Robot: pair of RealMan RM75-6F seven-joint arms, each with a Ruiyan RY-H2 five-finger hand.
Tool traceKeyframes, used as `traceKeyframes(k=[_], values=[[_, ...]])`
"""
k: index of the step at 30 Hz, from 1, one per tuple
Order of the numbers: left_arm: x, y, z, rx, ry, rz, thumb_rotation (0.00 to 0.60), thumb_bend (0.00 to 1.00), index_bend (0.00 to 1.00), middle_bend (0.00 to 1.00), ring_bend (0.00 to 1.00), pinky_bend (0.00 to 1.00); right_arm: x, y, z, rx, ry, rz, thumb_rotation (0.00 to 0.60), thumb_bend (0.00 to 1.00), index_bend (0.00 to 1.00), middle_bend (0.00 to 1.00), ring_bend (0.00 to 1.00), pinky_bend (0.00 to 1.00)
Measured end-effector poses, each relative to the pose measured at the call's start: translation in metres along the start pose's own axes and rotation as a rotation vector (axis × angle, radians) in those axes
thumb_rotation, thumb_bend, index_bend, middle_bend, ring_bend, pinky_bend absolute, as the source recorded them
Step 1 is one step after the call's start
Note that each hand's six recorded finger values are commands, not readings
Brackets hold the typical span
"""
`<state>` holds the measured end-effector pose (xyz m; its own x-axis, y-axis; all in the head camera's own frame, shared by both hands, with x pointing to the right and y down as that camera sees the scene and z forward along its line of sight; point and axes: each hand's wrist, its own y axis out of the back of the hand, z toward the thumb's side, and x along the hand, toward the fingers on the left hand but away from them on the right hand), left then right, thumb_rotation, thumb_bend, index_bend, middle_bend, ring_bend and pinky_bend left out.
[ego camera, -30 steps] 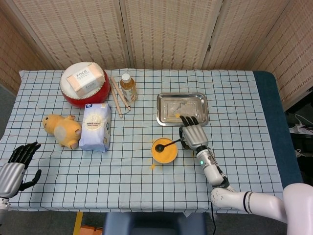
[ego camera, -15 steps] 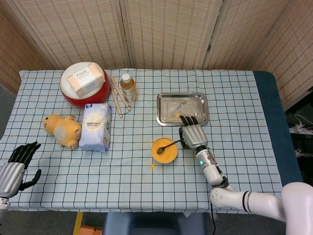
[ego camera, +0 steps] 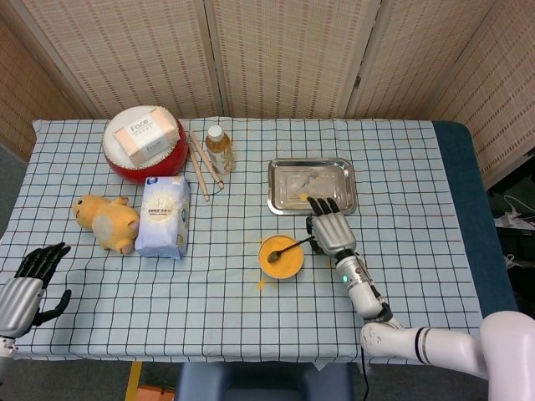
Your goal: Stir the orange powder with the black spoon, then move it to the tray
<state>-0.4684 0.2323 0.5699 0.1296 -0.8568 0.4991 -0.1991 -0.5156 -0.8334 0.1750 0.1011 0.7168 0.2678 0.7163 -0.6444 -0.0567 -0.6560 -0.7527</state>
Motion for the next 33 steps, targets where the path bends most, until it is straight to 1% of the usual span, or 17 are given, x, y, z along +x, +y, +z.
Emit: traceKeyframes(k=[12,19,33], values=[[0.0,-0.001,0.0,0.0,-0.002,-0.01,0.6,0.47,0.0,0.0,0.0,0.04,0.0,-0.007,0.002,0.035,0.007,-0.035,0.6,0.33,0.51,0.0,0.0,0.01],[0.0,-0.001,0.001,0.0,-0.002,-0.01,0.6,0.47,0.0,0.0,0.0,0.04,-0.002,-0.011,0.004,0.031,0.008,-0.043,0.6,0.33,0.54,0.0,0.0,0.01],[0.0,0.0,0.001,-0.004,-0.007,-0.01,0.6,0.47,0.0,0.0,0.0,0.04,-0.003,-0.011,0.006,0.026,0.01,-0.046,0.6,0.34,0.56,0.0,0.0,0.01]])
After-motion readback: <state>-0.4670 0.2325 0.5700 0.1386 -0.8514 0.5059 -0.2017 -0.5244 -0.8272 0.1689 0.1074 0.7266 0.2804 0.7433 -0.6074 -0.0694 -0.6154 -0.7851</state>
